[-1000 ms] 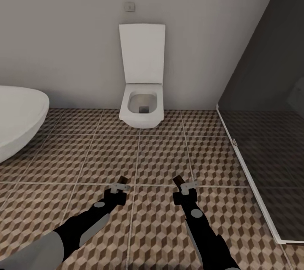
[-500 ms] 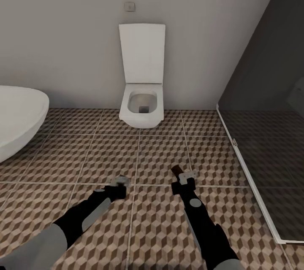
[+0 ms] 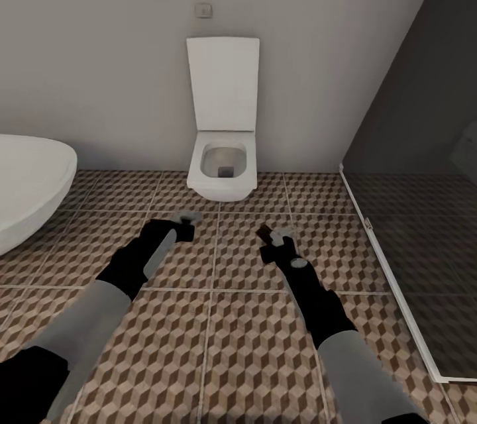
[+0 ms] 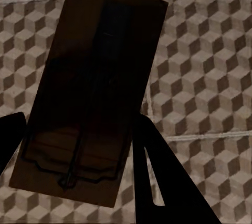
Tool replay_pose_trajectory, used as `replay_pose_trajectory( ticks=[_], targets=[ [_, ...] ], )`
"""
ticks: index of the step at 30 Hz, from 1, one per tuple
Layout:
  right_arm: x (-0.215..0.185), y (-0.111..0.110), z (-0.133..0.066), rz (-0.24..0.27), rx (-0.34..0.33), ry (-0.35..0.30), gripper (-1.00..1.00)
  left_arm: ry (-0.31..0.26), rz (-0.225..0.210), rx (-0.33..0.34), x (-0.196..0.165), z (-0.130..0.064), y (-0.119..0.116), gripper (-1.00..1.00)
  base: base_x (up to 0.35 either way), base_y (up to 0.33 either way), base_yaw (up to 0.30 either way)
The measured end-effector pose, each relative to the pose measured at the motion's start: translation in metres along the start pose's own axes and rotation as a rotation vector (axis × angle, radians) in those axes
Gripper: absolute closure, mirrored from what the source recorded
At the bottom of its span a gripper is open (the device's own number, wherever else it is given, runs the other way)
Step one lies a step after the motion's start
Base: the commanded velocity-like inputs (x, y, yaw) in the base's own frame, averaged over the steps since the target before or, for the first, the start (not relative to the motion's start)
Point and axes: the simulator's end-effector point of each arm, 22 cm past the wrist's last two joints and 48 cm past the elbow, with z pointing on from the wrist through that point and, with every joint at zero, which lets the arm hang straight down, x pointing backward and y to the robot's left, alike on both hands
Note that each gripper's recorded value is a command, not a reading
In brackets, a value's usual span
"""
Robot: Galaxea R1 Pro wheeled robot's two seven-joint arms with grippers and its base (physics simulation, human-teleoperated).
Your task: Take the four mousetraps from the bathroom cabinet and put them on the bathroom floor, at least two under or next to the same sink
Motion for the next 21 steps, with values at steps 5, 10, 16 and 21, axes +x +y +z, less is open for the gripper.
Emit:
replay_pose_trajectory(
  ticks=[5, 10, 16, 21],
  targets=[
    [-0.001, 0.002, 0.009, -0.009, -0.014, 0.012, 1.0, 0.034, -0.028, -0.047, 0.032, 0.026, 0.023, 1.0, 0.0, 0.0, 0.0],
    [-0.006, 0.008, 0.01, -0.012, -0.044, -0.012, 1.0, -0.029, -0.059, 0.004, 0.045, 0.046, 0.022, 1.0, 0.0, 0.0, 0.0],
    [-0.009, 0.015, 0.011, -0.016, -0.073, -0.04, 1.0, -0.081, -0.034, 0.032, 0.032, 0.043, 0.025, 1.0, 0.0, 0.0, 0.0],
    [-0.019, 0.02, 0.011, -0.028, -0.084, -0.108, 1.0, -0.109, -0.019, 0.041, 0.02, 0.039, 0.021, 1.0, 0.0, 0.0, 0.0]
  ],
)
